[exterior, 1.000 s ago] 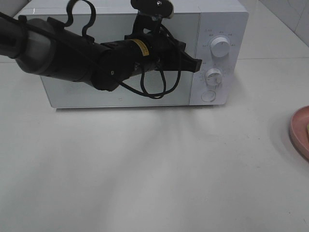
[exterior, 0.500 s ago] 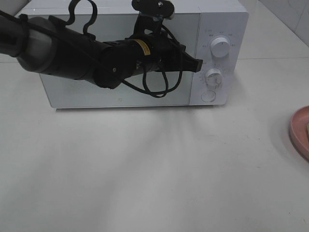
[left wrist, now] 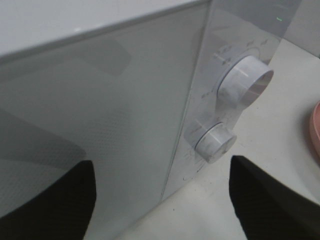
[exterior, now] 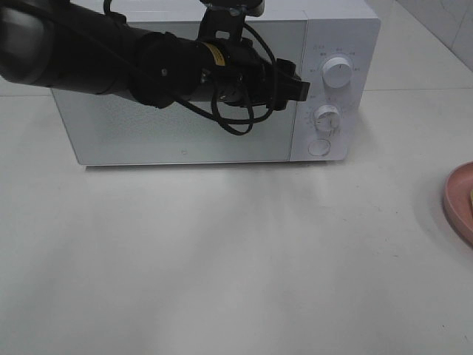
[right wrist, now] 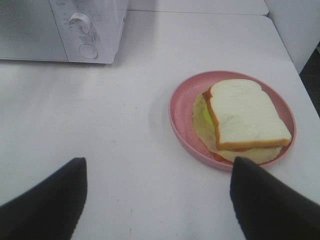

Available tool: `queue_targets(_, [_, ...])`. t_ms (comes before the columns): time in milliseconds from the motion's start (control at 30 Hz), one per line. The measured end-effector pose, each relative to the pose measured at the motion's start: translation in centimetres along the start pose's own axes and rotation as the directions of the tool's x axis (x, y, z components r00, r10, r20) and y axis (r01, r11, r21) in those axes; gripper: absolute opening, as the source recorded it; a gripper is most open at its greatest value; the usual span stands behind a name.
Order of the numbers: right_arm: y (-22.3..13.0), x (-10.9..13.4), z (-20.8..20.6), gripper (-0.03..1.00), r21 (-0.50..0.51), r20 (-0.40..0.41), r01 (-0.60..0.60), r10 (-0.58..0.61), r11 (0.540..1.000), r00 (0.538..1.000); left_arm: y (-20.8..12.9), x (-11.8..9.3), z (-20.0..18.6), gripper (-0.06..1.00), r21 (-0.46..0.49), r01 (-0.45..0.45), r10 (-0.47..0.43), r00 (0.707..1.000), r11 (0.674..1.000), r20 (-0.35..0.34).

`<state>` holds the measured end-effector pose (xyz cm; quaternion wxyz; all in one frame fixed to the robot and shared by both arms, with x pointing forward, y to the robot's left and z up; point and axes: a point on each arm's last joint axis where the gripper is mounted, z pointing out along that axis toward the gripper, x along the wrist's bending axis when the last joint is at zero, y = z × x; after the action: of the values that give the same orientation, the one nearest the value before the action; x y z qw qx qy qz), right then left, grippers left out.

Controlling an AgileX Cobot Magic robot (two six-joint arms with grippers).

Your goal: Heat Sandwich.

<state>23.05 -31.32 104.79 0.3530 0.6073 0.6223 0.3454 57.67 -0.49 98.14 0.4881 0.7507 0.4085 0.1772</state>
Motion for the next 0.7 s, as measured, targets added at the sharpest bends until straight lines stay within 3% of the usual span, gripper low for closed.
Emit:
queue_targets(300, [0.0,0.0,0.0,0.76,0.0,0.0,0.0,0.0,1.0,1.0,0.6,0.3,-2.2,0.75,0.164,0.024,-0.024,1.0,0.986,-0.002])
queue_targets(433, [0.0,0.0,0.0,0.76,0.0,0.0,0.0,0.0,1.0,1.0,0.6,0.0,-3.5,0.75,0.259,0.029,-0.031,1.0,0.965,0.004])
queue_targets(700, [0.0,0.0,0.0,0.76,0.0,0.0,0.0,0.0,1.0,1.0,2.1,-0.4,-6.1,0.75,0.293,0.028,-0.035,0.999,0.956,0.017])
